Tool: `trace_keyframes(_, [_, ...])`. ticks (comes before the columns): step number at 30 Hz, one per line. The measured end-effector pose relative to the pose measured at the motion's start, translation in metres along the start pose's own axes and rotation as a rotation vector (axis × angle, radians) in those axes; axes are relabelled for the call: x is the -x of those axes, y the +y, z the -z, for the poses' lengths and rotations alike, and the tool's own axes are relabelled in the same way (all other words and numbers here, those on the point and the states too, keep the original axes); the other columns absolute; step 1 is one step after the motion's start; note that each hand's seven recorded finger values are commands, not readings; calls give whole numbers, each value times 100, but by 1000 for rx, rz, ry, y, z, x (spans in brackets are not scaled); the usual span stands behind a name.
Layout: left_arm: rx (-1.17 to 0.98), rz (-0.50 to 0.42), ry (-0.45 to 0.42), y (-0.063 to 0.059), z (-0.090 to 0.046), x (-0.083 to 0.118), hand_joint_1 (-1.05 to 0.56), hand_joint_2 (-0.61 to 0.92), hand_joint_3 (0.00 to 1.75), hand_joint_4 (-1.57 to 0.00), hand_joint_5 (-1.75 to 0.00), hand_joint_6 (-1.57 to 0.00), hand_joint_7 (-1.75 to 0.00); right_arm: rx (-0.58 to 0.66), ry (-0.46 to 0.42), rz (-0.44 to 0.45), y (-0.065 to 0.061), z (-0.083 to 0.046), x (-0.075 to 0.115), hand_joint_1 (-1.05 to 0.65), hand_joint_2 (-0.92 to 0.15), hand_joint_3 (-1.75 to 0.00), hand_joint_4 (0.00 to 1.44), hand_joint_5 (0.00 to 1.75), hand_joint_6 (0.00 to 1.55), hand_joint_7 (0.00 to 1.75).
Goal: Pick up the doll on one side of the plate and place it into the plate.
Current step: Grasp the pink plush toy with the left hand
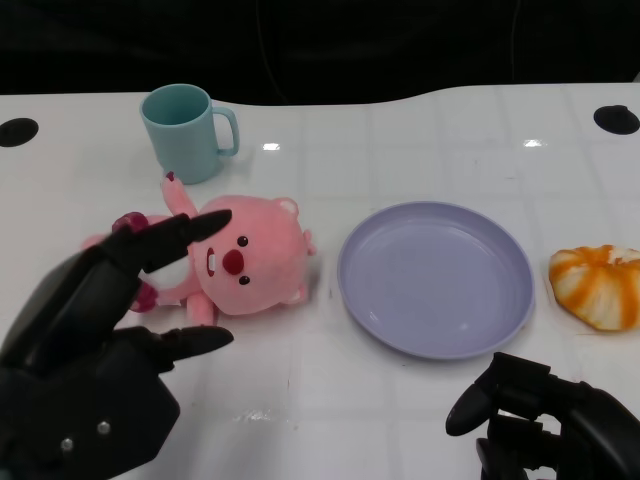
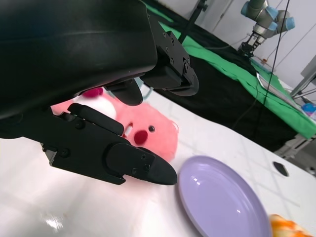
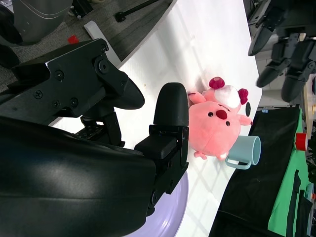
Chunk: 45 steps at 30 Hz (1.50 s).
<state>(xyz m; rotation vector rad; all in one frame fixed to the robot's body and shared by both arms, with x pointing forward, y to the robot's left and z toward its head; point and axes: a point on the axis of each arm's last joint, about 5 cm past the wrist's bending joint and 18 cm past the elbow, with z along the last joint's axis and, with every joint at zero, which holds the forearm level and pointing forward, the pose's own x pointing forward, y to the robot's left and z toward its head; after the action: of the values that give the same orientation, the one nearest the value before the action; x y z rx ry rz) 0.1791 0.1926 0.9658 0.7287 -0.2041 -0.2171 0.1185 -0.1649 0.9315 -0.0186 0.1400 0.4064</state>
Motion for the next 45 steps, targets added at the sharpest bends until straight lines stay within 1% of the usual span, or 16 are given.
trace_keyframes(3, [-113,0,6,6,-3,-5,-57,92,1,0,-58,-27,0,0,1,0,0,0,0,-7,-64,-109,65,175,52,139])
trace_keyframes(6, [-212,4,1,11,-7,-11,-60,92,1,0,-50,-25,0,0,1,1,0,0,0,-7,-64,-109,65,175,52,139])
trace_keyframes(8, [-289,10,-2,13,-11,-16,-63,92,2,0,-45,-24,0,-1,2,1,0,0,0,-6,-64,-109,65,175,52,139])
trace_keyframes(11, [-420,23,19,14,-12,-23,-64,92,1,0,-36,-21,0,-1,3,2,0,1,0,-6,-64,-109,65,175,52,139])
trace_keyframes(17, [-560,80,91,12,-11,-38,-67,91,1,0,-31,-19,0,-1,4,2,0,1,0,-6,-64,-109,65,175,52,139])
trace_keyframes(25, [-662,163,154,5,-3,-61,-69,90,1,0,-29,-20,-1,10,10,8,0,1,1,-7,-64,-108,65,175,52,139])
trace_keyframes(28, [-694,211,183,2,1,-70,-70,91,1,0,-28,-20,-1,9,10,9,1,1,1,-7,-64,-108,65,175,52,139])
trace_keyframes(33, [-704,264,218,-5,6,-83,-68,90,0,0,-27,-20,0,8,7,9,1,1,2,-6,-64,-108,65,175,52,139])
trace_keyframes(39, [-684,335,268,-18,19,-96,-67,88,0,-1,-26,-21,0,7,6,8,2,0,2,-7,-64,-109,66,175,52,139])
trace_keyframes(45, [-683,352,289,-30,29,-107,-66,88,0,0,-24,-20,0,7,6,8,2,0,2,-6,-64,-109,66,175,52,139])
